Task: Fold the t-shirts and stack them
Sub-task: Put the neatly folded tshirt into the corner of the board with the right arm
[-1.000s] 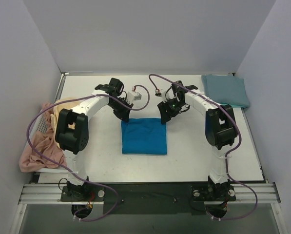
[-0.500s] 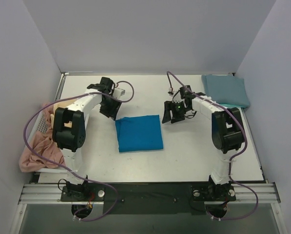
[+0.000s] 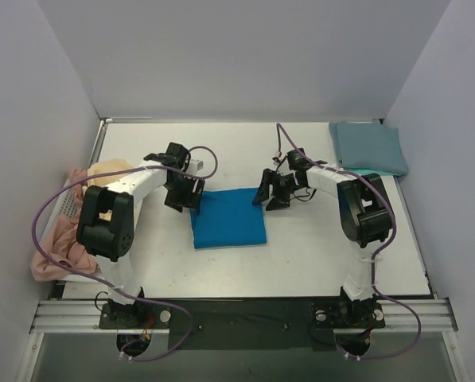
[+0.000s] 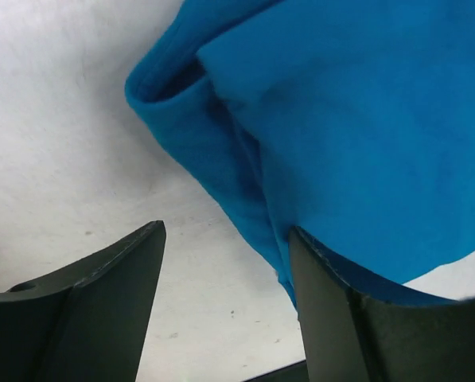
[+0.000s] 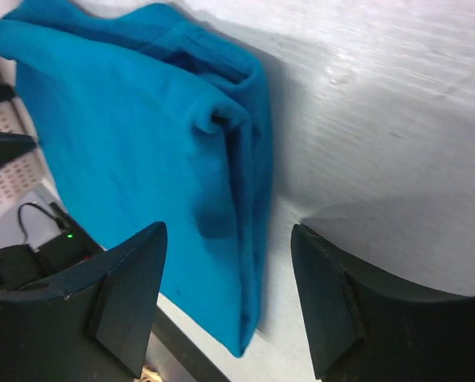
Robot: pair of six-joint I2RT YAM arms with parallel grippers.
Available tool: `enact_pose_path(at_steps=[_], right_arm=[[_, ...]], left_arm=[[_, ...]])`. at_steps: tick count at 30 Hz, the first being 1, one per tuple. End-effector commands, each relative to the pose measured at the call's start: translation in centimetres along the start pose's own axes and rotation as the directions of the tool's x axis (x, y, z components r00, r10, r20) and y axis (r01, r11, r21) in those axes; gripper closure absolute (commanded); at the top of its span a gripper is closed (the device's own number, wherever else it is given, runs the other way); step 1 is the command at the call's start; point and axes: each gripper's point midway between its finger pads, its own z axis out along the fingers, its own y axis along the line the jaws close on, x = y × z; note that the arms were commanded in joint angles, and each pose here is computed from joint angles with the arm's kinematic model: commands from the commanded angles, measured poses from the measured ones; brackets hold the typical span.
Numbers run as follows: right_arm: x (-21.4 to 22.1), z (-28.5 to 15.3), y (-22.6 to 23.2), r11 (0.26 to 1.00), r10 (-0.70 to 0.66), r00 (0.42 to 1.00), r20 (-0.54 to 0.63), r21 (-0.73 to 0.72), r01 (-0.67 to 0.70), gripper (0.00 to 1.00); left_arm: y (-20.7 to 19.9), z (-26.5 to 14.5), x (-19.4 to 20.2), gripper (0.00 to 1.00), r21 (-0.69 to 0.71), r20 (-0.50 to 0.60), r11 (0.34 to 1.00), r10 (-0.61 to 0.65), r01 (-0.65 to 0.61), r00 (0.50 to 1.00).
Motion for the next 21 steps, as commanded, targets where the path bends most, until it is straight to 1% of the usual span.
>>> enact_pose_path(at_steps=[1, 3, 4, 7, 9, 10, 11, 13, 17, 19, 21], right_arm=[[2.3, 2.6, 0.0, 0.994, 0.096, 0.991, -0.095, -0.042, -0.101, 0.41], [2.8, 3.3, 0.3, 0.993, 0.096, 0.988, -0.118, -0.056, -0.103, 0.41], [3.2, 3.6, 0.5, 0.992, 0.099, 0.986, -0.133, -0.067, -0.108, 0.42], [4.1, 4.6, 0.0, 0.986, 0.139, 0.979, -0.151, -0.071, -0.151, 0.45], [4.3, 4.9, -0.4, 0.980, 0.169, 0.974, -0.150, -0.079, -0.182, 0.48], [3.7, 5.0, -0.3, 0.977, 0.177, 0.975, -0.132, -0.100, -0.190, 0.50], [3.9, 5.1, -0.5, 0.974, 0.189, 0.972, -0.139, -0.102, -0.204, 0.50], [3.7, 5.3, -0.6, 0.971, 0.200, 0.969, -0.146, -0.105, -0.216, 0.52], [3.5, 5.8, -0.3, 0.968, 0.198, 0.967, -0.160, -0.121, -0.218, 0.57], [3.4, 5.8, -0.2, 0.967, 0.198, 0.967, -0.163, -0.128, -0.220, 0.65], [3.2, 5.7, -0.1, 0.966, 0.198, 0.967, -0.162, -0.137, -0.221, 0.77]], left_arm=[[-0.2, 1.8, 0.2, 0.26, 0.081, -0.007, 0.981, -0.176, 0.176, 0.984], [-0.7, 3.0, -0.1, 0.26, 0.116, -0.004, 0.970, -0.213, 0.212, 0.977], [-0.7, 3.5, 0.1, 0.29, 0.121, -0.016, 0.966, -0.228, 0.228, 0.974], [-0.3, 4.5, 0.8, 0.70, 0.112, -0.035, 0.962, -0.248, 0.250, 0.968], [0.2, 4.6, 0.8, 0.87, 0.113, -0.034, 0.959, -0.259, 0.261, 0.965], [0.4, 4.7, 0.8, 0.90, 0.111, -0.036, 0.957, -0.264, 0.266, 0.964], [0.3, 4.7, 0.8, 0.96, 0.117, -0.035, 0.958, -0.261, 0.263, 0.965], [0.1, 5.0, 1.0, 1.00, 0.128, -0.045, 0.956, -0.262, 0.265, 0.964], [0.1, 5.0, 0.9, 1.00, 0.129, -0.041, 0.955, -0.264, 0.267, 0.964], [0.1, 5.0, 0.9, 1.00, 0.129, -0.041, 0.955, -0.262, 0.266, 0.964], [0.0, 5.0, 0.8, 1.00, 0.138, -0.040, 0.955, -0.259, 0.262, 0.965]])
